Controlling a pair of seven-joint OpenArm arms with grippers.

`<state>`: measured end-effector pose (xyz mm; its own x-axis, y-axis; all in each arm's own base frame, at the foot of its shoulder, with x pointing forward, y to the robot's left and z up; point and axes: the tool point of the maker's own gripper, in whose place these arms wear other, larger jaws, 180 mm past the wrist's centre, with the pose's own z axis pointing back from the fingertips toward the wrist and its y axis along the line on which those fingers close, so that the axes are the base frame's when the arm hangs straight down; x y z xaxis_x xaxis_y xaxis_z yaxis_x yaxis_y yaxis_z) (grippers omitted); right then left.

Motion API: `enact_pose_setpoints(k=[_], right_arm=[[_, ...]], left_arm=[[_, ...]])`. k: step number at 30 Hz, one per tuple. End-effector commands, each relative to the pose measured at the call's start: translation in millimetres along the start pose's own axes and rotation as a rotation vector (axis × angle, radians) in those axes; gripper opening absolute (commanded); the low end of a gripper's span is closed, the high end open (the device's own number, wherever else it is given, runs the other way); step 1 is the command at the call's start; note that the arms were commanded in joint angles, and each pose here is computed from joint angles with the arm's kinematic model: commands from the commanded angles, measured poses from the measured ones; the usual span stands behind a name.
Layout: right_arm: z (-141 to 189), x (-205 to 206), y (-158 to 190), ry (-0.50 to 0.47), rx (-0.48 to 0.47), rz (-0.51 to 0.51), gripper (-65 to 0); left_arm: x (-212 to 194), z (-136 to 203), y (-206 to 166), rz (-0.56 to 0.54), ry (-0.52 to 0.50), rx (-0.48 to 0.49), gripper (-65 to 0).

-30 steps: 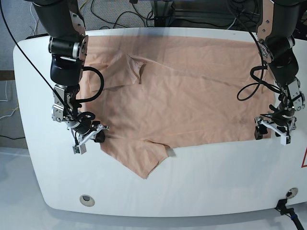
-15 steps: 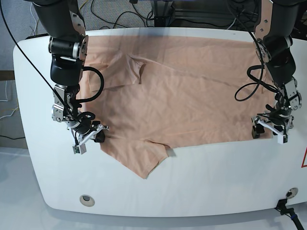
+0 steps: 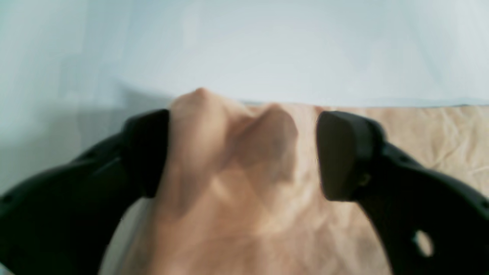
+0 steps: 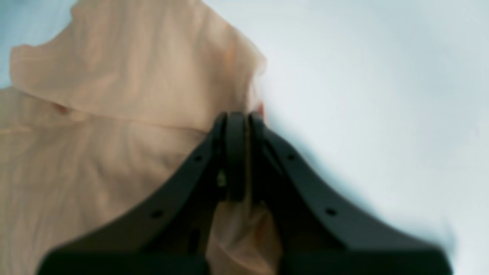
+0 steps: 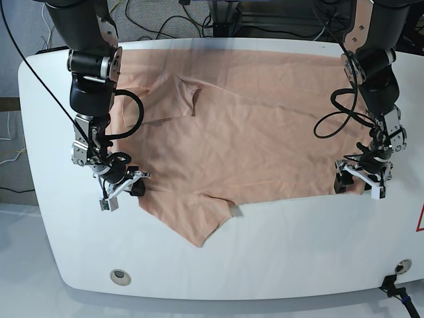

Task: Fold the T-shirt properly
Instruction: 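Lower both grippers onto the hem corners and close on the fabric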

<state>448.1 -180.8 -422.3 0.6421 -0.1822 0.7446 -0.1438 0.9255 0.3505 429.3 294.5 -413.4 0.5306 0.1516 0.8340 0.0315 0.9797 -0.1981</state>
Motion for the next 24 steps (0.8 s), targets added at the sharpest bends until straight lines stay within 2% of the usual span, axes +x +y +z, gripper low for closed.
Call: enact_pose_setpoints(k=[1, 5, 8, 10, 17, 24], right_arm=[[2, 17, -2, -0.020, -0.002, 0.029, -62.7], [3, 16, -3, -0.018, -0.004, 0.029, -62.9], [3, 16, -3, -0.018, -0.004, 0.029, -62.9], [3, 16, -3, -0.018, -0.004, 0.029, -62.9], [5, 30, 0, -0.046, -0.002, 0.052, -63.0], [7, 37, 3, -0.044, 0.000, 0.072, -63.2]], left_arm=[[17, 1, 3, -0.011, -0.028, -0.002, -22.0], [19, 0, 3, -0.011, -0.034, 0.000, -43.2], [21, 2, 5, -0.013, -0.039, 0.004, -52.1], [37, 4, 6, -0.037, -0.075, 0.012, -54.1], [68, 13, 9, -0.096, -0.147, 0.030, -54.1], [71, 14, 8, -0.103, -0.153, 0.029, -57.8]])
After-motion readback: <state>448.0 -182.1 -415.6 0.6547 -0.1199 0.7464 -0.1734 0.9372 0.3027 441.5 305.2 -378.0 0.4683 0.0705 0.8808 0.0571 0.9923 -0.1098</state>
